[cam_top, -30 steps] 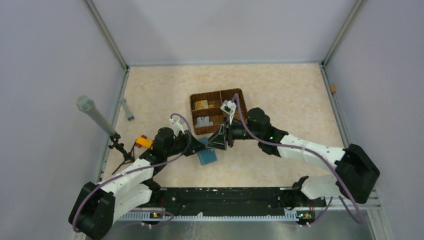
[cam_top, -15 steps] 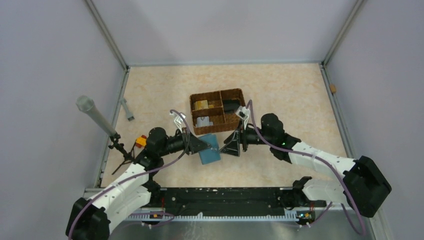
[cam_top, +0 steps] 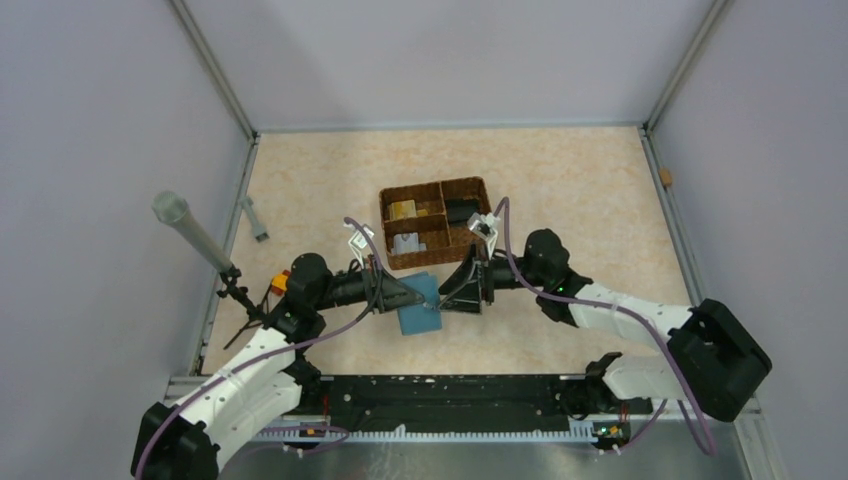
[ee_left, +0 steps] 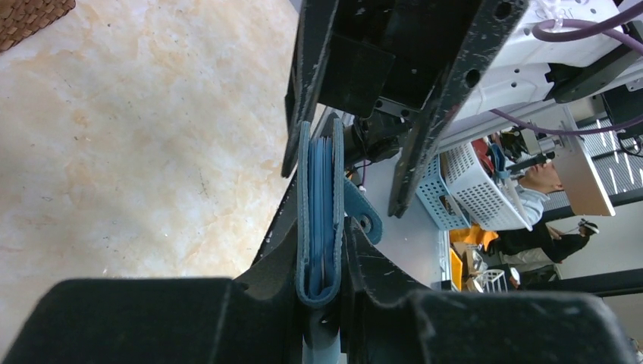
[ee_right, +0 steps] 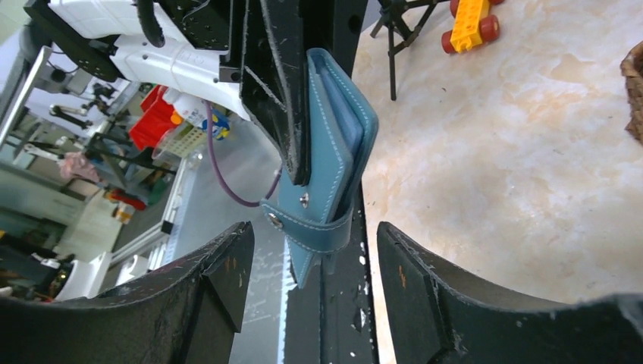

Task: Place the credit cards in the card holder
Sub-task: Close the card holder.

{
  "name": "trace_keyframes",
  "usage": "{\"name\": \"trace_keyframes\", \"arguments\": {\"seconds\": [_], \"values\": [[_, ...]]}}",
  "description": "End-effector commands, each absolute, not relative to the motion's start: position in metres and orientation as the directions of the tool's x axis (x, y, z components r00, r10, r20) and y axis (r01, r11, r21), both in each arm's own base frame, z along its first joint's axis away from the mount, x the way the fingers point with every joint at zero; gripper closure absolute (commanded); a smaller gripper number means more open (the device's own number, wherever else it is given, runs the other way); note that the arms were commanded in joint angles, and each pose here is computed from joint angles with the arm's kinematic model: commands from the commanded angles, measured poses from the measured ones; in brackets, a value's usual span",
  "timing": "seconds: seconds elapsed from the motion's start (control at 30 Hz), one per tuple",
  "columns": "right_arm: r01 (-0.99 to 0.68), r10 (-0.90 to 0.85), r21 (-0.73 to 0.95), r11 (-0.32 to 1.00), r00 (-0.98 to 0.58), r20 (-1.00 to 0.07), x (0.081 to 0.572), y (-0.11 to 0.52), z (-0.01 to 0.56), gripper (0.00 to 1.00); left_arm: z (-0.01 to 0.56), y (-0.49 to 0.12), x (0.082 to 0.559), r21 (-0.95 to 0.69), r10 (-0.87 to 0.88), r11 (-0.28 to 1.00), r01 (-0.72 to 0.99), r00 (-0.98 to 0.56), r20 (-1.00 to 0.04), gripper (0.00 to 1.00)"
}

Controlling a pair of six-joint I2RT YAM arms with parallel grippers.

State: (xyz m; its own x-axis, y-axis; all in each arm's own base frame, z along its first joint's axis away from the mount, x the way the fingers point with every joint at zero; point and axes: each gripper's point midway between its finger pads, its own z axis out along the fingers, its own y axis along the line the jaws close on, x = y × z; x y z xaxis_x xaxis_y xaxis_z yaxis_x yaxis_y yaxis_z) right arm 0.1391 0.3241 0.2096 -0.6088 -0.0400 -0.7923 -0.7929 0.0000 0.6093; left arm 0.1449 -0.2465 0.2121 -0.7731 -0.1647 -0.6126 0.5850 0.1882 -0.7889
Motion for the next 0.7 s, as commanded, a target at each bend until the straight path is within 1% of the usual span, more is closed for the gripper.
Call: {"name": "trace_keyframes", "arguments": {"seconds": [0.0, 0.1, 0.3, 0.53, 0.67], "values": [[-0.815, 0.002, 0.570, -0.106, -0.573, -0.819, 0.137, 0.333, 0.231, 0.40, 0.245, -0.248, 0.142, -0.727, -0.183, 0.123, 0.675, -0.705, -0.685, 1.00], [-0.811, 0.008, 0.572, -0.122, -0.577, -0.816, 0.136, 0.337, 0.233, 0.47, 0.245, -0.247, 0.142, -0.727, -0.186, 0.123, 0.675, -0.704, -0.685, 1.00], [-0.802, 0.001, 0.584, -0.125, -0.589, -0.808, 0.136, 0.344, 0.229, 0.56, 0.244, -0.247, 0.142, -0.730, -0.184, 0.122, 0.673, -0.707, -0.683, 1.00], [-0.790, -0.023, 0.600, -0.126, -0.602, -0.798, 0.133, 0.351, 0.220, 0.58, 0.243, -0.247, 0.143, -0.732, -0.191, 0.128, 0.669, -0.708, -0.680, 1.00], [-0.789, -0.017, 0.600, -0.131, -0.603, -0.797, 0.133, 0.353, 0.221, 0.61, 0.243, -0.247, 0.143, -0.733, -0.192, 0.126, 0.668, -0.709, -0.679, 1.00]]}}
